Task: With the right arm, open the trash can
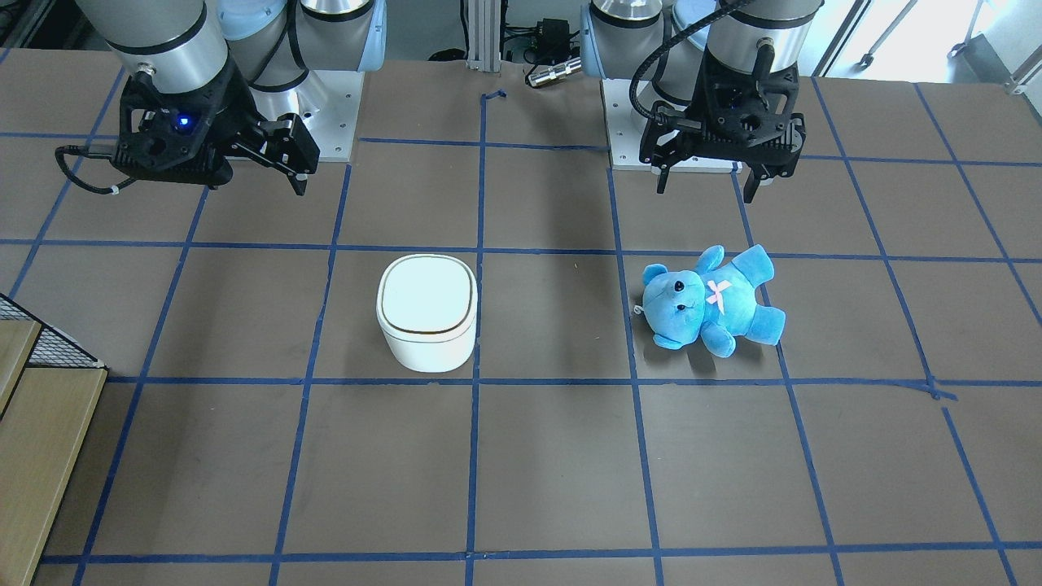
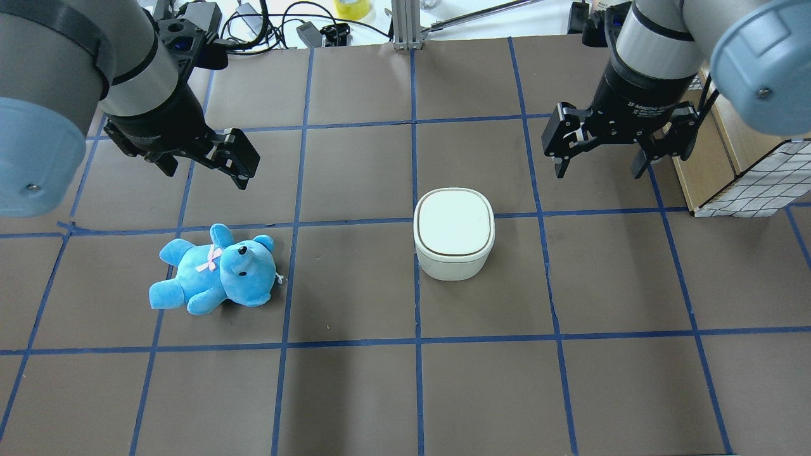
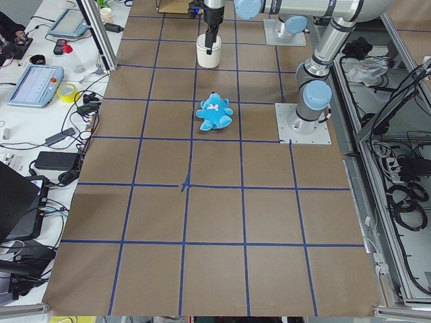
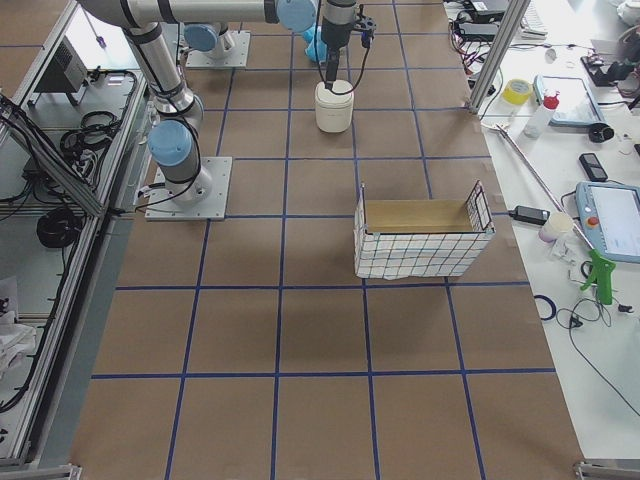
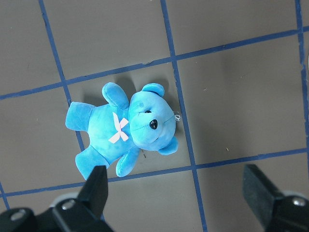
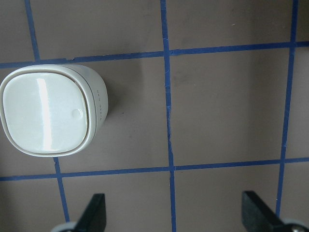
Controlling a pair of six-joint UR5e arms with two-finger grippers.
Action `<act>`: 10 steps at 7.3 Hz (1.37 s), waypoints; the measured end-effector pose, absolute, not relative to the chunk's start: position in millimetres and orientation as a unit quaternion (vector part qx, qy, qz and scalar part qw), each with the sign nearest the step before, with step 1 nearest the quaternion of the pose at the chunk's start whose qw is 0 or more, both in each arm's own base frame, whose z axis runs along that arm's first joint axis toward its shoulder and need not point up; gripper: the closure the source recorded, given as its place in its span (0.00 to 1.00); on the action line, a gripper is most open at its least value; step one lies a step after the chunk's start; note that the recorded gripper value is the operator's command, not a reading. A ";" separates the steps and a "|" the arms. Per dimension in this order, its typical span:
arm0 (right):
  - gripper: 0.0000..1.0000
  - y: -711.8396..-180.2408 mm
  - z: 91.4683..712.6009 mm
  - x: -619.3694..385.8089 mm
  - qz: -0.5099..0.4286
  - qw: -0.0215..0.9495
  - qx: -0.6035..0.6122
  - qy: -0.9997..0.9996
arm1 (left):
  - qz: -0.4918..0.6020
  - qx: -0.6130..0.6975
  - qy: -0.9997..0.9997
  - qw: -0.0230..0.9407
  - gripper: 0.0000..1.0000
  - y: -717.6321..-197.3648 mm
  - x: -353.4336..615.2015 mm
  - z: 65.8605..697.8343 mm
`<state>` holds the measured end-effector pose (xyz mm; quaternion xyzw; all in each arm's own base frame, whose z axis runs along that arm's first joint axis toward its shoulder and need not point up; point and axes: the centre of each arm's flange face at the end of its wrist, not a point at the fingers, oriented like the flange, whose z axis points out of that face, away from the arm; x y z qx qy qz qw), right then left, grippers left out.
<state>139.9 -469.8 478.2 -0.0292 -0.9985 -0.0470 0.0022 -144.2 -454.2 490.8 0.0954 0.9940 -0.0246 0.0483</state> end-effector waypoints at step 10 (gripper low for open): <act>0.63 -470.6 476.1 139.6 -0.047 0.003 -0.029 -0.998 | -0.025 0.095 0.994 0.048 0.00 -454.2 -144.2 490.8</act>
